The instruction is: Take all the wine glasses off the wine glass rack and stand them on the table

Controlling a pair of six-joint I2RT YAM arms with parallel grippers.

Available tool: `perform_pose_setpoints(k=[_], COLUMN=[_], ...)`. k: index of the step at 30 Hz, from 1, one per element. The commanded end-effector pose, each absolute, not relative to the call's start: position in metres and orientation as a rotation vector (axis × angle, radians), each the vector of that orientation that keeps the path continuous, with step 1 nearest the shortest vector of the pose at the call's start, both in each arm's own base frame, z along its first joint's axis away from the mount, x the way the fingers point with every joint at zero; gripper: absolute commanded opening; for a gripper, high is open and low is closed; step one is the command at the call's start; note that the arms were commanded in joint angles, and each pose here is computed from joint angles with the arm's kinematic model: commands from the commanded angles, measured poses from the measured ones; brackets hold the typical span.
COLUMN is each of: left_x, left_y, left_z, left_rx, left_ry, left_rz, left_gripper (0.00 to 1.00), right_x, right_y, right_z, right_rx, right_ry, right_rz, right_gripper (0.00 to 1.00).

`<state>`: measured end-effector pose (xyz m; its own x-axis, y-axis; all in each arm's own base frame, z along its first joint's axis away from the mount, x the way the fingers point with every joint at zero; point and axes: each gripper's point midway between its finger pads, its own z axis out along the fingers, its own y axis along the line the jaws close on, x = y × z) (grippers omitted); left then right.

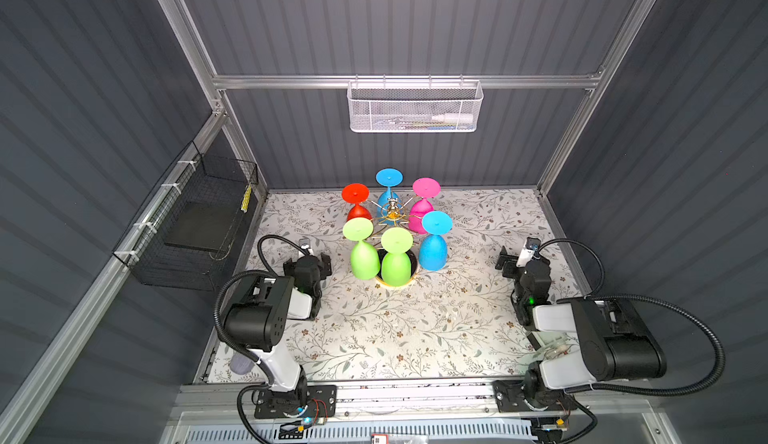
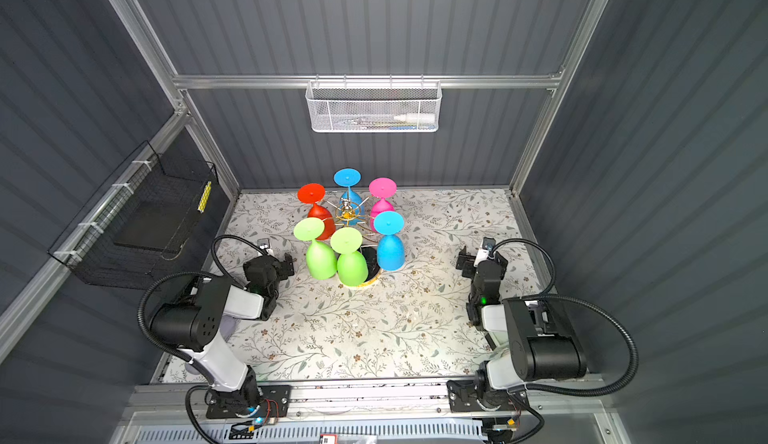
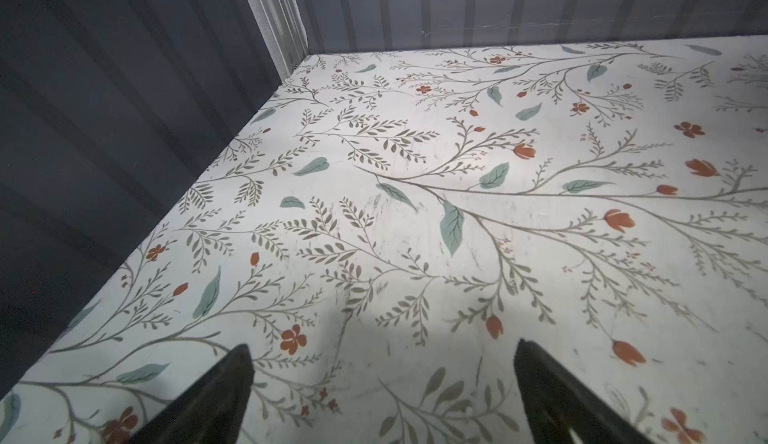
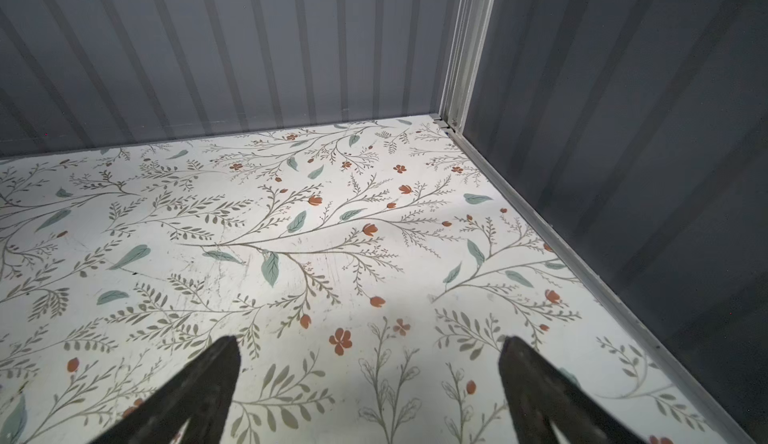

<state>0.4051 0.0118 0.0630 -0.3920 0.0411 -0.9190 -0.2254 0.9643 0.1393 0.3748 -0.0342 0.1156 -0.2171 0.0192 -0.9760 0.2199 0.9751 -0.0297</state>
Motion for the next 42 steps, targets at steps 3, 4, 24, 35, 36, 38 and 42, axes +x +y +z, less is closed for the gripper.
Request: perform_pose_setpoints(k=[3, 4, 24, 35, 36, 38, 42], left_x=[0.409, 0.409, 0.41, 0.4, 0.399, 0.393, 0.38], left_y=[0.015, 0.015, 0.014, 0.02, 0.018, 0.02, 0.035], left_z=[0.07, 0.071, 0.07, 0.079, 0.082, 0.093, 0.131], left_rx=[-0.155, -0.156, -0.153, -0.192, -0.178, -0.19, -0.308], left_ry=[1.932, 1.931, 1.933, 1.904, 1.882, 1.834, 1.799], left_rz=[0.292, 0.292, 0.289, 0.292, 0.281, 0.3, 0.334], left_gripper=[1.0, 1.0, 1.0, 1.0, 1.0, 1.0, 1.0], right_x=[0.379, 0.379, 0.381, 0.372, 0.375, 0.375, 0.368], right_y=[-0.034, -0.034, -0.035, -0.029, -0.028, -0.031, -0.021], right_z=[0.123, 0.123, 0.122, 0.151, 0.161, 0.192, 0.232], right_rx=[0.183, 0.183, 0.186, 0.159, 0.159, 0.29, 0.489], right_ry=[1.765, 1.766, 1.777, 1.754, 1.777, 1.775, 1.732], right_rz=[-0.166, -0.166, -0.148, -0.178, -0.18, -0.102, 0.187], right_gripper=[0.99, 0.99, 0.99, 0.99, 0.99, 0.99, 0.99])
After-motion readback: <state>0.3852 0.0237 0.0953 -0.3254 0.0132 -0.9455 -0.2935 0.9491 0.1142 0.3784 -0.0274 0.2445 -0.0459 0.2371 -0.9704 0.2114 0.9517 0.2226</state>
